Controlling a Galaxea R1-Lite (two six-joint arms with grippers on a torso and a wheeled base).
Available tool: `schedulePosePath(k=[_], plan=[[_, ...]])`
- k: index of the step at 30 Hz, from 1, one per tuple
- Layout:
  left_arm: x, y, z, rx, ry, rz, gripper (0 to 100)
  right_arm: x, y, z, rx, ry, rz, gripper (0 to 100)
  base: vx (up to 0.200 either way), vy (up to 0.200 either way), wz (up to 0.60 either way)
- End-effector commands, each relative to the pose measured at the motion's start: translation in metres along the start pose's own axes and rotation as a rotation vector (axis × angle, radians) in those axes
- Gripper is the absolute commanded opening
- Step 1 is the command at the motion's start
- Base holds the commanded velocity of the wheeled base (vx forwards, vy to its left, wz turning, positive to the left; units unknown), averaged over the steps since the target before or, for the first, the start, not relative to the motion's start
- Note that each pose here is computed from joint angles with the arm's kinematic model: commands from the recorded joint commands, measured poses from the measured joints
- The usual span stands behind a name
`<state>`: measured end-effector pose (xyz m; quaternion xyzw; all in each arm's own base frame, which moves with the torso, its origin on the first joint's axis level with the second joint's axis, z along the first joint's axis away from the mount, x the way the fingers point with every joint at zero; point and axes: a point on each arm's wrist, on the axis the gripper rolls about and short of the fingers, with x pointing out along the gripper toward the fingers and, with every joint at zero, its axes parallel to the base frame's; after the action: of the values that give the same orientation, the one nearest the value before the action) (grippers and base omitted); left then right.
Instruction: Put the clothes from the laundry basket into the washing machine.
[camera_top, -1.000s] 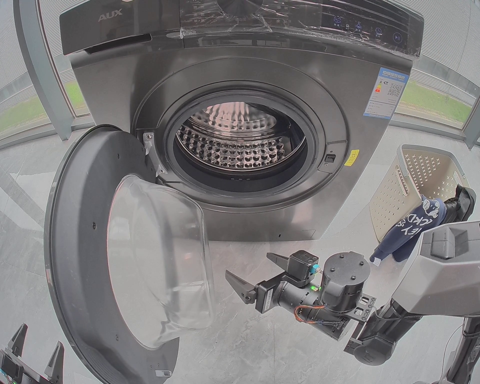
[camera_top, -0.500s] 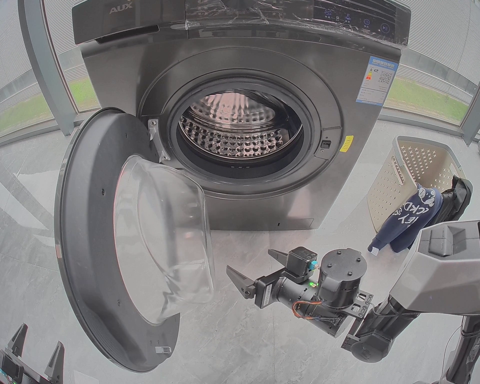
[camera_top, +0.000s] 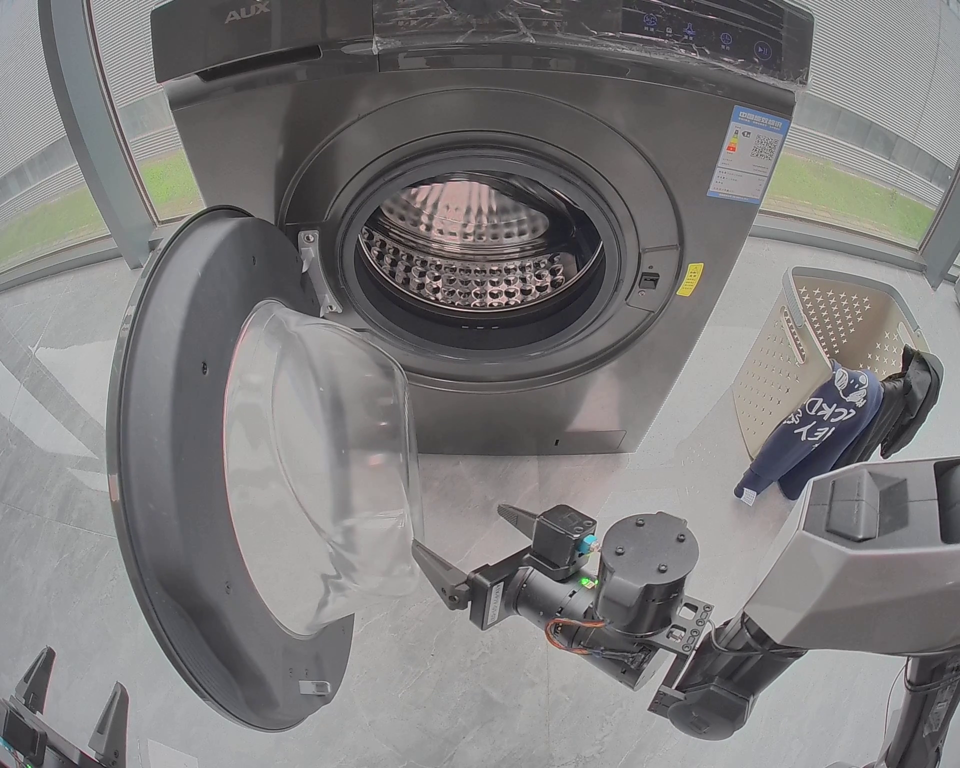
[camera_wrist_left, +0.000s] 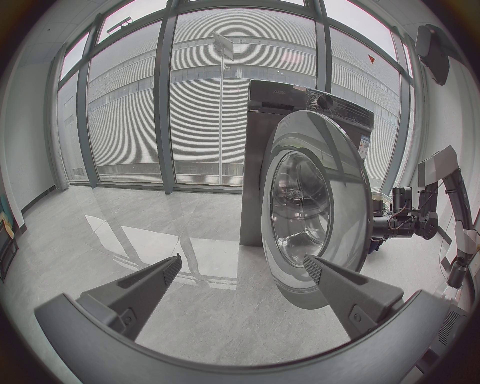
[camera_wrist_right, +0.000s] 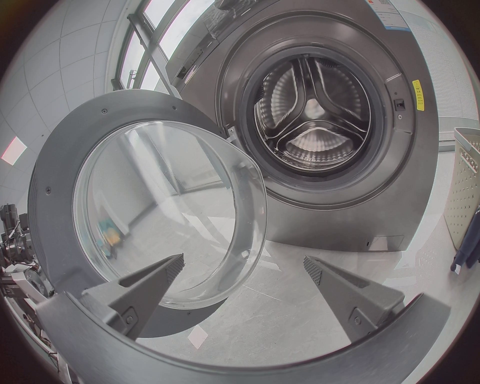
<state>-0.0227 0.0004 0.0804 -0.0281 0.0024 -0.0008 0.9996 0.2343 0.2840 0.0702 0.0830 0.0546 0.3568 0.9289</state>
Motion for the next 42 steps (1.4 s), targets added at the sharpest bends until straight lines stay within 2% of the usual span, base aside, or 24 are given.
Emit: schedulePosePath(k=[1,6,14,17,21,24,35,42], plan=[[0.0,0.0,-0.005,-0.002,-0.002,0.0,100,0.001,0.007,-0.001,0.002,-0.006,0.023,100,0.0,0.0,0.0],[0.0,0.0,-0.005,-0.001,-0.002,0.0,100,0.005,0.007,0.005,0.002,-0.023,0.024,100,0.0,0.0,0.0],[0.0,0.0,-0.005,-0.001,-0.002,0.0,100,0.027,-0.008,0.01,-0.01,-0.025,-0.018,100,-0.075,0.0,0.0],[0.0,0.0,-0.005,-0.001,-0.002,0.0,100,0.03,-0.004,0.008,-0.011,-0.025,-0.009,100,0.0,0.0,0.0],[0.0,0.0,-0.005,-0.001,-0.002,0.0,100,0.038,0.015,-0.004,-0.029,0.001,0.036,100,0.0,0.0,0.0],[0.0,0.0,-0.005,-0.002,-0.002,0.0,100,0.041,0.022,-0.004,-0.025,-0.014,0.054,100,0.0,0.0,0.0],[0.0,0.0,-0.005,-0.002,-0.002,0.0,100,0.056,0.009,0.013,-0.021,-0.054,0.021,100,0.0,0.0,0.0],[0.0,0.0,-0.005,-0.001,-0.002,0.0,100,0.08,0.024,0.012,-0.024,-0.031,0.047,100,0.0,0.0,0.0]])
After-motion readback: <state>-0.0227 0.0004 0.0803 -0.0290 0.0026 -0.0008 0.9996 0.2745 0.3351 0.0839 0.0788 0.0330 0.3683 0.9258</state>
